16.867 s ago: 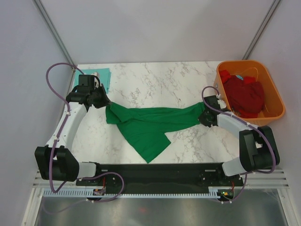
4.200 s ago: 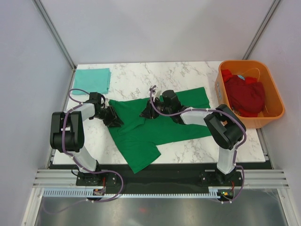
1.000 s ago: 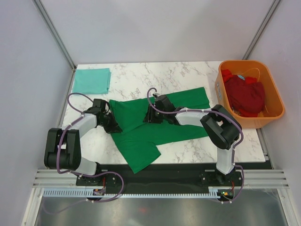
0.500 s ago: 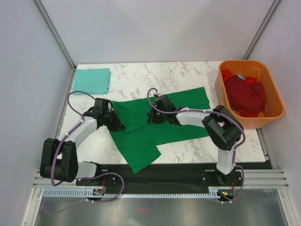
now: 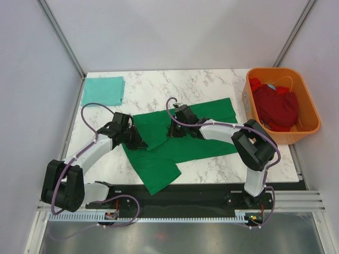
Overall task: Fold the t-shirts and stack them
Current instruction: Fold the tshirt
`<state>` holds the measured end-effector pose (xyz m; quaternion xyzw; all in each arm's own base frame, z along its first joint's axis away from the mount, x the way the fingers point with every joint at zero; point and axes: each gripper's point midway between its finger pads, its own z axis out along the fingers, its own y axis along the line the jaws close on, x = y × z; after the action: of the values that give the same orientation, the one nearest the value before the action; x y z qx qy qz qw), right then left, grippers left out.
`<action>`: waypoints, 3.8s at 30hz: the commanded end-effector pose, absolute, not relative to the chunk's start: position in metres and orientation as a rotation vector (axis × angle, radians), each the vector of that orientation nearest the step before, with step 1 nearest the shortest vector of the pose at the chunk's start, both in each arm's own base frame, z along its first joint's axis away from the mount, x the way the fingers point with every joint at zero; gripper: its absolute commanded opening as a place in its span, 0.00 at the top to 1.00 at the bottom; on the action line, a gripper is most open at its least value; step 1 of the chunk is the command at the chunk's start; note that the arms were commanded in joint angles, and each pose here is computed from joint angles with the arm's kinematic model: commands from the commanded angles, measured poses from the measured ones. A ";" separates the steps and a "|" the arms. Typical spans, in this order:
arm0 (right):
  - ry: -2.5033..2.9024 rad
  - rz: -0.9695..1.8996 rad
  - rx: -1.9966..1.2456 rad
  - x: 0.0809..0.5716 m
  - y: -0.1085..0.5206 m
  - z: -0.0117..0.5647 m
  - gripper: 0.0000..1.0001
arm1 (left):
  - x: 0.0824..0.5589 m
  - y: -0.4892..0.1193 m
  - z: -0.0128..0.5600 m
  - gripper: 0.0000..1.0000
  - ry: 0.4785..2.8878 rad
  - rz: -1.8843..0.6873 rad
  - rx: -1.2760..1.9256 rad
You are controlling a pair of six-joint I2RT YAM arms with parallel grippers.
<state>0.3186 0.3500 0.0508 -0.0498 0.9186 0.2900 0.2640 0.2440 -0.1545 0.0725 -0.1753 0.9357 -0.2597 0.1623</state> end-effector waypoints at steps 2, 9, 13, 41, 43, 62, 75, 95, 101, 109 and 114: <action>2.412 0.800 -0.153 0.329 0.356 0.079 1.00 | 0.241 -0.162 0.074 0.98 2.662 -0.735 -0.553; 2.412 0.795 -0.150 0.329 0.354 0.080 1.00 | 0.232 -0.168 0.068 0.98 2.685 -0.733 -0.590; 2.417 0.790 -0.148 0.329 0.352 0.079 1.00 | 0.226 -0.171 0.061 0.98 2.709 -0.718 -0.601; 2.550 0.641 -0.371 0.321 0.331 0.080 0.82 | 0.274 -0.154 0.120 0.60 2.553 -0.824 -0.601; 2.555 0.645 -0.377 0.317 0.329 0.081 0.76 | 0.295 -0.133 0.120 0.60 2.530 -0.770 -0.636; 2.492 0.325 -0.070 0.443 0.230 0.048 0.76 | 0.380 -0.034 0.037 0.71 2.623 -0.251 -0.798; 2.562 0.206 0.096 0.460 0.175 -0.003 0.77 | 0.367 -0.005 0.039 0.68 2.583 -0.284 -0.944; 2.498 0.253 0.132 0.473 0.173 0.021 0.77 | 0.391 -0.015 0.039 0.77 2.622 -0.408 -0.810; 2.493 0.190 0.203 0.476 0.153 0.016 0.79 | 0.404 -0.005 0.037 0.98 2.600 -0.333 -0.838; 2.435 0.332 0.114 0.476 0.176 0.050 0.71 | 0.423 -0.014 0.061 0.74 2.557 -0.442 -0.779; 2.380 0.646 -0.147 0.447 0.240 0.092 0.57 | 0.413 -0.020 0.093 0.55 2.501 -0.487 -0.735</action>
<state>0.4583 0.1948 0.0365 0.0173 0.9409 0.1600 0.2980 0.4090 -0.0162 0.0468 -0.2932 0.9249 -0.1528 0.1879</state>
